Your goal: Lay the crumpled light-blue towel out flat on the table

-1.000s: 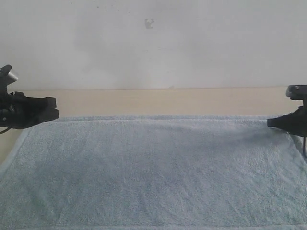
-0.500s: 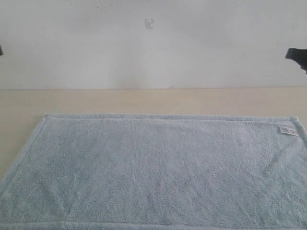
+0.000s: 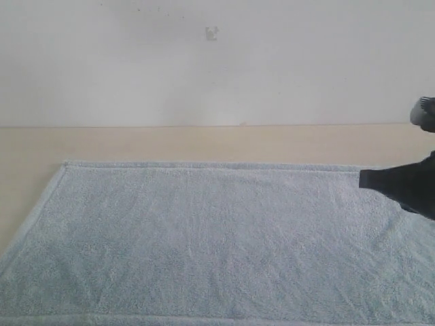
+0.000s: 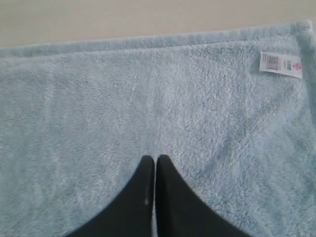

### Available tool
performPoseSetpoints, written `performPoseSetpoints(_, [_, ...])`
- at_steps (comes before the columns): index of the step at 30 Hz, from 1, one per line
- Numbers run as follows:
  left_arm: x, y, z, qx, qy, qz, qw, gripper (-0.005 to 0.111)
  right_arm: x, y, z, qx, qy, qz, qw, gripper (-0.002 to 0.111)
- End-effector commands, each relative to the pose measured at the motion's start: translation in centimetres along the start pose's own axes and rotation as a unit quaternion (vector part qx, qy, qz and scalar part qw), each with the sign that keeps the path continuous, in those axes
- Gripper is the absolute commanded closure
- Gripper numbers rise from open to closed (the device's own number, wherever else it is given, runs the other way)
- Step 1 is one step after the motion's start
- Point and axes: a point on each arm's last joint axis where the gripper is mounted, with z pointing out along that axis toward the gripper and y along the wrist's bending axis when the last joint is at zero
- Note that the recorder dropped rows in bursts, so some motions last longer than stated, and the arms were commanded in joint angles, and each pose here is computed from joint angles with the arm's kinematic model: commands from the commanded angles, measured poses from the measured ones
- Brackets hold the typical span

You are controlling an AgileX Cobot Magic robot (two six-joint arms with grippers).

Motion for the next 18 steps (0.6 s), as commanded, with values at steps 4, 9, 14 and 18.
performPoseSetpoints(4, [-0.4, -0.7, -3.1, 0.060, -0.060, 0.015, 0.996, 0.103, 1.8, 0.8, -7.9, -0.122, -0.211, -0.066, 0.968, 0.107])
performPoseSetpoints(9, [-0.8, -0.7, -4.0, 0.072, -0.084, 0.011, 0.994, 0.103, 2.1, 0.5, -10.7, -0.127, -0.260, -0.057, 0.955, 0.107])
performPoseSetpoints(14, [-0.8, -0.7, -4.2, 0.073, -0.088, 0.010, 0.993, 0.103, 2.1, 0.4, -11.6, -0.131, -0.276, -0.043, 0.951, 0.107])
performPoseSetpoints(18, [-0.8, -0.7, -4.2, 0.073, -0.088, 0.010, 0.993, 0.103, 2.0, 0.5, -11.7, -0.133, -0.278, -0.043, 0.950, 0.107])
